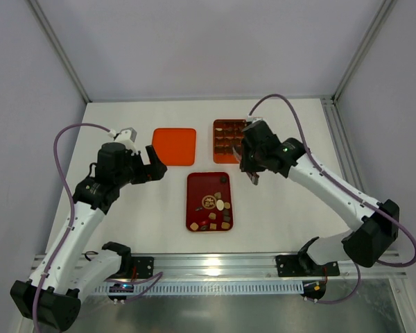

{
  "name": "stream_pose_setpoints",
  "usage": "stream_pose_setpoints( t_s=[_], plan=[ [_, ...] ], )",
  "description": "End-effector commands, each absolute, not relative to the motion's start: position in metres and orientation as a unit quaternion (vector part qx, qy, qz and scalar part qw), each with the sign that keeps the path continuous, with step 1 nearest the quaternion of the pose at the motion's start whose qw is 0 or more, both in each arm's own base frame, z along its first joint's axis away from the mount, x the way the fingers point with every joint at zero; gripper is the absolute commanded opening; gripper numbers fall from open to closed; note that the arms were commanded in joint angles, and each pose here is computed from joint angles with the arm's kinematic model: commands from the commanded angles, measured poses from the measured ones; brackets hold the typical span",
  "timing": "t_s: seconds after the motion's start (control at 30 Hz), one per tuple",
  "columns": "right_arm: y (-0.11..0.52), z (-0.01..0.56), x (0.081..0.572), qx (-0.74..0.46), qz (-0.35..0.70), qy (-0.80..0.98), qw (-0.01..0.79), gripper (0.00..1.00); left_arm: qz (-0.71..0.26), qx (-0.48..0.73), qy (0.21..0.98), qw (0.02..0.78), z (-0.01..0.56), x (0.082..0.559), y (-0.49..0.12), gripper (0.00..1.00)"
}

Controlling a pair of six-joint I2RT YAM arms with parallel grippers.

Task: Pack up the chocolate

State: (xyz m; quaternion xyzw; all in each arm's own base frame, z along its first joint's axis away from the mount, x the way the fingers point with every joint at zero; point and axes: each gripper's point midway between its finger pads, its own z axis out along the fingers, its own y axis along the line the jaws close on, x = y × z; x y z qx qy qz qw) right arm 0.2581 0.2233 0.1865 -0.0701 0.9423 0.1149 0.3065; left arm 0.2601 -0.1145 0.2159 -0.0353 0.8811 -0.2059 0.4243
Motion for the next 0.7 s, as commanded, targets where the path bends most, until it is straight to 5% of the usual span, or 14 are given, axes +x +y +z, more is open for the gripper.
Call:
stream_pose_setpoints(
  t_s=[0.0, 0.33, 0.67],
  plan=[
    [0.192, 0.231, 0.304, -0.054, 0.111, 0.917, 0.379, 0.29, -0.208, -0.037, 0.877, 0.432, 0.22, 0.263, -0.114, 1.0],
    [0.148, 0.218, 0.402, 0.007, 0.08, 0.921, 0.381, 0.29, -0.205, -0.038, 0.879, 0.429, 0.218, 0.263, -0.114, 1.0],
    [0.143, 0.203, 0.435, 0.013, 0.052, 0.927, 0.371, 0.3, -0.205, -0.039, 0.878, 0.43, 0.219, 0.264, -0.114, 1.0]
  ],
)
